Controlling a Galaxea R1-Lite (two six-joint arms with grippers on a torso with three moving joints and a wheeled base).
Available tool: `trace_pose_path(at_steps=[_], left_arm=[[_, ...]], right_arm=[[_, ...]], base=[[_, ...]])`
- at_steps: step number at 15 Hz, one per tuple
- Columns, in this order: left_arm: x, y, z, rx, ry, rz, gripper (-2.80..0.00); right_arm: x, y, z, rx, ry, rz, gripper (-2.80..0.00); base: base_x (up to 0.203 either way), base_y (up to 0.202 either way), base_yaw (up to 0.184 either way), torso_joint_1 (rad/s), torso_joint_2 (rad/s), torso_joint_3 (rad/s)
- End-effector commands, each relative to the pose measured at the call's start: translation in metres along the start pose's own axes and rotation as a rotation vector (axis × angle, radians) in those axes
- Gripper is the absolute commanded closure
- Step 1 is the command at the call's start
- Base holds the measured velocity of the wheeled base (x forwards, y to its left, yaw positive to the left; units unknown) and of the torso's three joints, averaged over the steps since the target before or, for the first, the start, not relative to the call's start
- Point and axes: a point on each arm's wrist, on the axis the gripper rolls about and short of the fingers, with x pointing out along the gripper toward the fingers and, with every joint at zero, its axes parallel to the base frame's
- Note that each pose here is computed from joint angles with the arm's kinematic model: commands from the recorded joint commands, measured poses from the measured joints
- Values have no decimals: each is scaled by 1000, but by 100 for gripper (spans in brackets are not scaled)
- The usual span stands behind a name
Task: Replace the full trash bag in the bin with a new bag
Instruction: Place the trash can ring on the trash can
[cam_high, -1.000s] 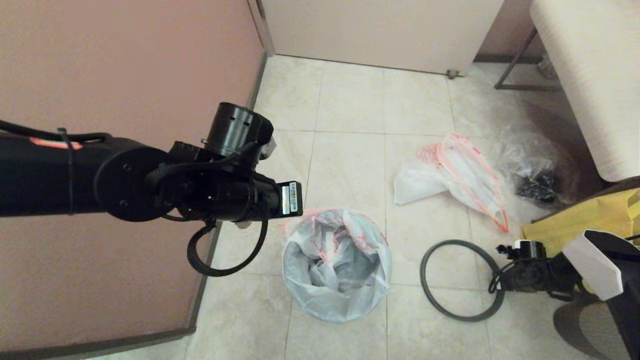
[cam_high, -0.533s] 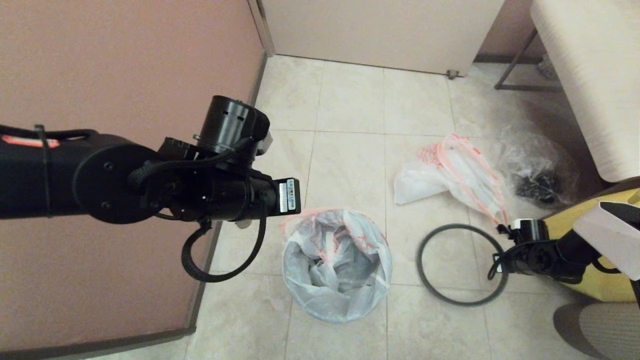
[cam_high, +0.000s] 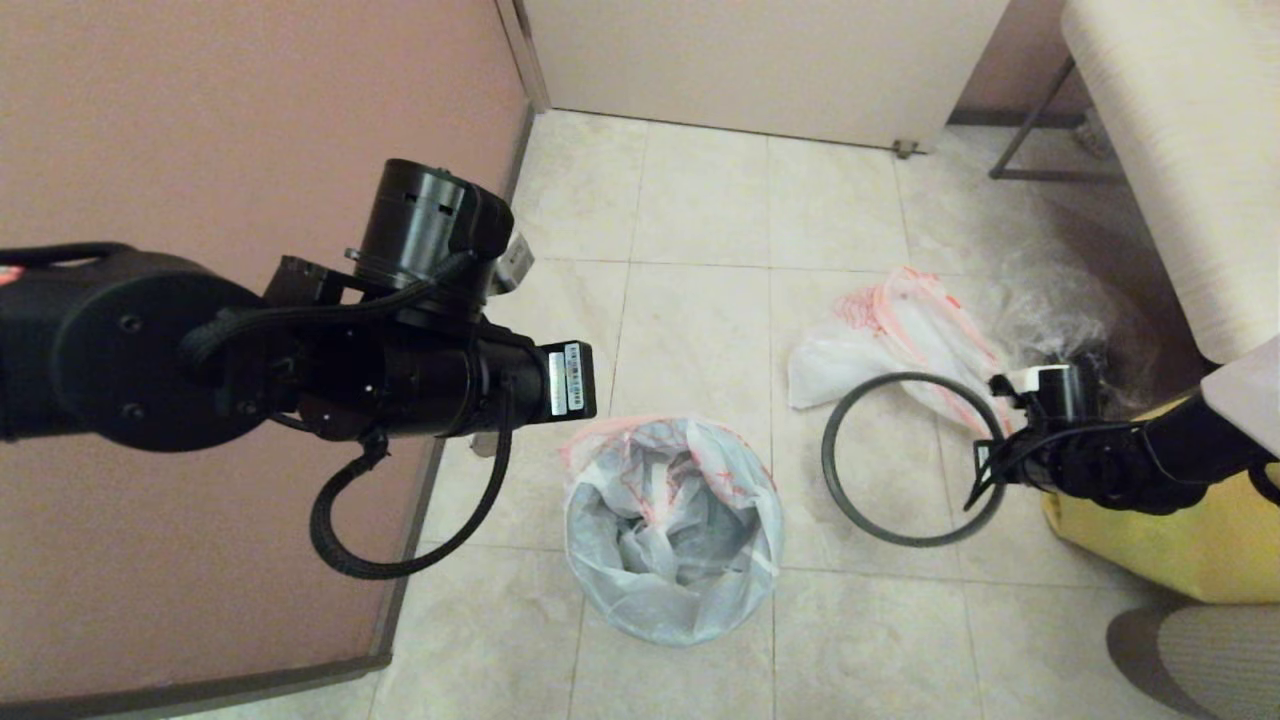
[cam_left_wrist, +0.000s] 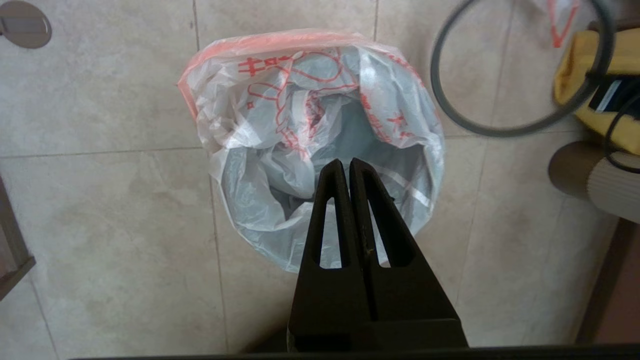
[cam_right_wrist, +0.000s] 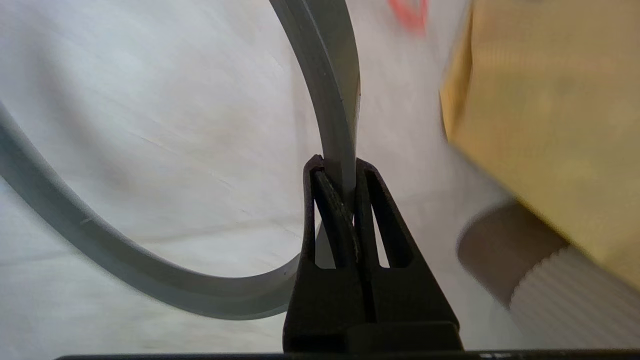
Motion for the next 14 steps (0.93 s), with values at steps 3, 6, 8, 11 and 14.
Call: trace_pose_path(at_steps=[3,6,8,11,14], left_arm=[[-13,-2,2,0,-18,-27,0],[-16,-3,3,-1,-25,-32,0],[-16,-3,3,-2,-24,-39,0],[-17,-2,4,-4,-29,-37,0],[-19,-2,6,-7,-39,-40,0]], right_arm=[[-69,-1,58,36,-205,56,0],[-97,8,77,16,-272,128,0],[-116,10,92,18,-311,149,0],[-149,30,99,18,-268,228,0],[-176,48,113,73,-309,296,0]], base=[[0,0,0,0,0,0],[0,0,0,0,0,0],[0,0,0,0,0,0],[0,0,0,0,0,0],[0,0,0,0,0,0]])
